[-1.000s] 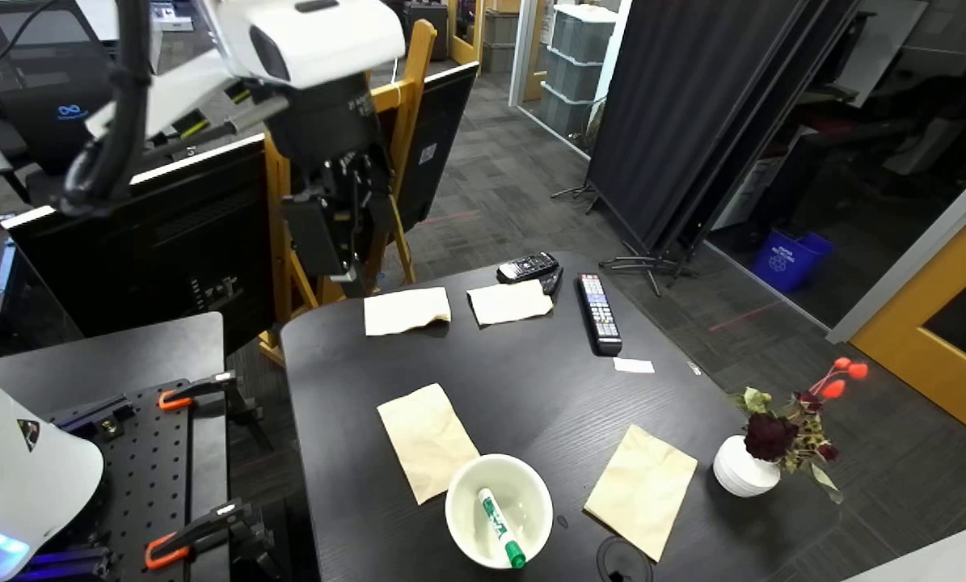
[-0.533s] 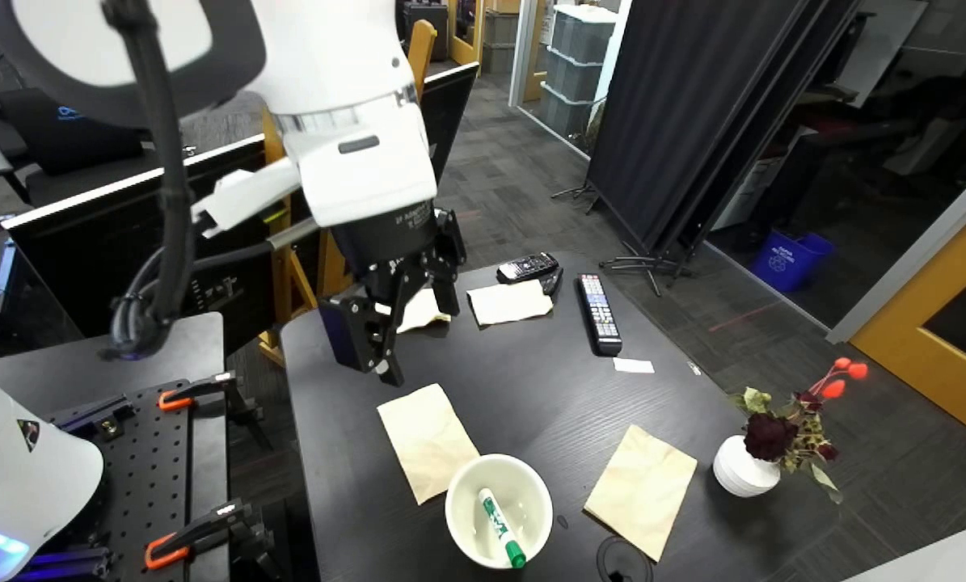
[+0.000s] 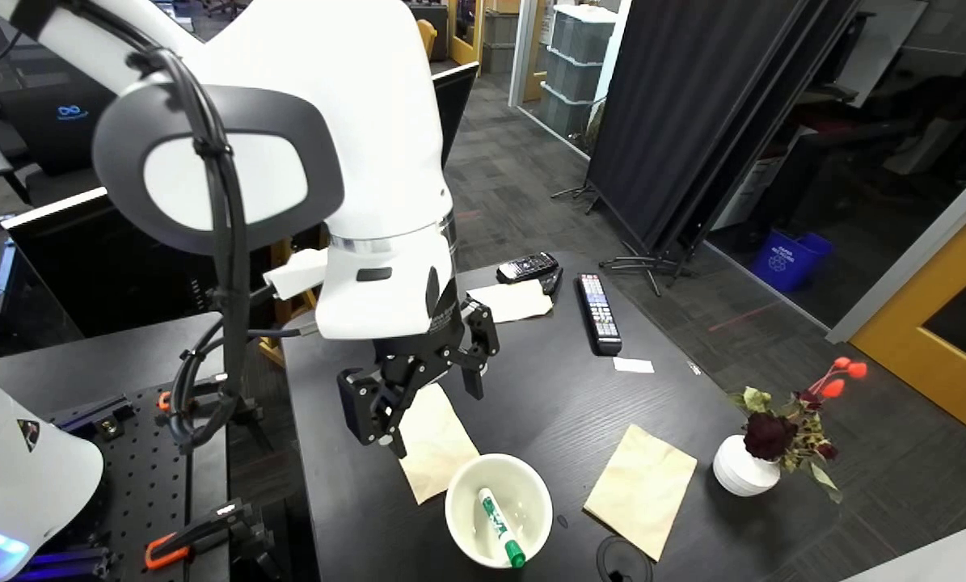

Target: Take the marker out of the bowl and put it on the table

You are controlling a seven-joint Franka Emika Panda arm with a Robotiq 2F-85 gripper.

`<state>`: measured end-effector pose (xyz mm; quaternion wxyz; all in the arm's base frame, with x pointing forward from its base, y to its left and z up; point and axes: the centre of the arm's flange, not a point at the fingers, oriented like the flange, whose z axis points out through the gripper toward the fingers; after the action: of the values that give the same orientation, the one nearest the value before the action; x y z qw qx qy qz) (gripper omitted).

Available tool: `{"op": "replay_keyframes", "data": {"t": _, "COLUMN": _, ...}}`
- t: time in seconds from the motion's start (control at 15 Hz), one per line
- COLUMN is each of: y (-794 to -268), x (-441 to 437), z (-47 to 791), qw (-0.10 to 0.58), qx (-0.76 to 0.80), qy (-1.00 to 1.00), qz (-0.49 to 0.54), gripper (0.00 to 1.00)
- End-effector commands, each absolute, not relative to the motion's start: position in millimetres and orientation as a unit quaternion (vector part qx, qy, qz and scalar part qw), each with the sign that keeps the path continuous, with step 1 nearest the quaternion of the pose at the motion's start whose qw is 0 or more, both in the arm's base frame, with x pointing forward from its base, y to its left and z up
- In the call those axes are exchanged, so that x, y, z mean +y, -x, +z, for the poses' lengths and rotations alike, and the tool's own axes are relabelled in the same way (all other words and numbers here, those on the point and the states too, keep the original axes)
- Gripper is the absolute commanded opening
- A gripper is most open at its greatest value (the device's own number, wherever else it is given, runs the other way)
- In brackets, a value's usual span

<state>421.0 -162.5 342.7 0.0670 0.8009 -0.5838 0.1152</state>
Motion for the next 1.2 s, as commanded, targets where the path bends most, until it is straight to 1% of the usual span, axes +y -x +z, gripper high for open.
{"op": "replay_keyframes", "data": {"t": 0.0, "y": -421.9, "x": -163.9, "z": 341.5, "qw": 0.067, "qx": -0.585, "qy": -0.800, "qz": 0.114, "gripper": 1.00}}
{"op": "replay_keyframes", "data": {"t": 0.4, "y": -439.0, "x": -175.7, "z": 329.3, "qw": 0.079, "qx": -0.612, "qy": -0.782, "qz": 0.092, "gripper": 1.00}}
{"op": "replay_keyframes", "data": {"t": 1.07, "y": -485.2, "x": -208.2, "z": 265.1, "qw": 0.109, "qx": -0.686, "qy": -0.715, "qz": 0.080, "gripper": 1.00}}
{"op": "replay_keyframes", "data": {"t": 1.13, "y": -487.1, "x": -210.9, "z": 257.3, "qw": 0.112, "qx": -0.687, "qy": -0.714, "qz": 0.077, "gripper": 0.96}}
